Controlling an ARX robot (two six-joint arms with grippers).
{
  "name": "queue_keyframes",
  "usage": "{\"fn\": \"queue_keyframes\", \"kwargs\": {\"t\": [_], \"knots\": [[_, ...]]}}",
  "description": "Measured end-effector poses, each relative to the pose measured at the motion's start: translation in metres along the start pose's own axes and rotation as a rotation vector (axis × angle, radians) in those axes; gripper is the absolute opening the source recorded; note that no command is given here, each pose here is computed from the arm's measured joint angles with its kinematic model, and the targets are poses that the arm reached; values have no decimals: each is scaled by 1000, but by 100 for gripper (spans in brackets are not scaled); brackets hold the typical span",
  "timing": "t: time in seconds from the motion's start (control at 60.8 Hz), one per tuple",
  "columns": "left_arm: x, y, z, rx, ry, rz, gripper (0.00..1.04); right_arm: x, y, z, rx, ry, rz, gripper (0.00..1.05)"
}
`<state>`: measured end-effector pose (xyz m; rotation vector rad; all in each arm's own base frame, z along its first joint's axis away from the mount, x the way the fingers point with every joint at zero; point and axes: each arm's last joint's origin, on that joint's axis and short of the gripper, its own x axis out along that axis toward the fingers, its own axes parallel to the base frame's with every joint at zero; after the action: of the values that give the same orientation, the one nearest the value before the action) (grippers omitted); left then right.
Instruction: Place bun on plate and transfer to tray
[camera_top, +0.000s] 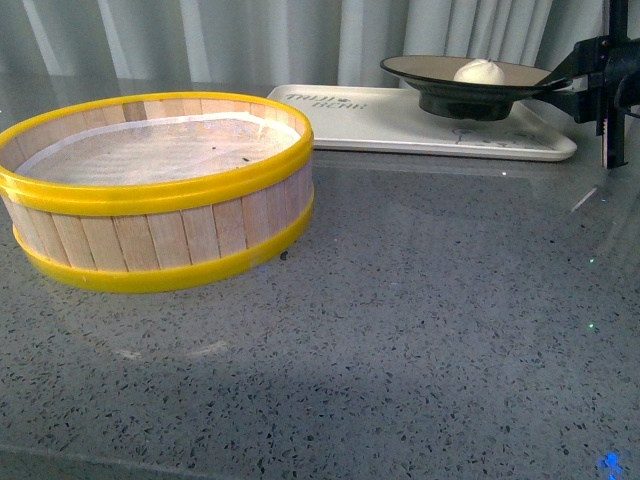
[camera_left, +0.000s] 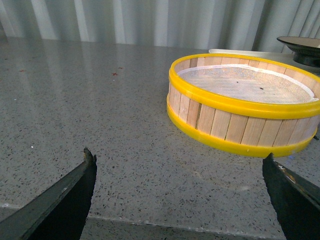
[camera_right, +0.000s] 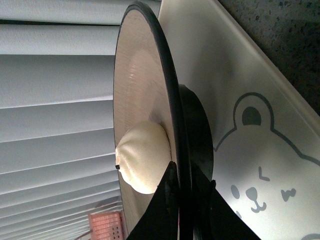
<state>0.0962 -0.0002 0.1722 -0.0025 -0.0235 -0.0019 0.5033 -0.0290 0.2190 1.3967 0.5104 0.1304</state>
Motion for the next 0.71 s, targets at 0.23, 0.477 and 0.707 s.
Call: {"fn": "queue_keyframes", "kwargs": {"t": [0.23,0.477,0.707], "knots": [[0,0,0,0,0,0,98,2,-3,-5,-13,14,-39,2],[0,0,0,0,0,0,98,1,-5,-2,-21,1,-53,2],[0,0,0,0,0,0,98,-2,-10,1,-13,3,-71,4]]}}
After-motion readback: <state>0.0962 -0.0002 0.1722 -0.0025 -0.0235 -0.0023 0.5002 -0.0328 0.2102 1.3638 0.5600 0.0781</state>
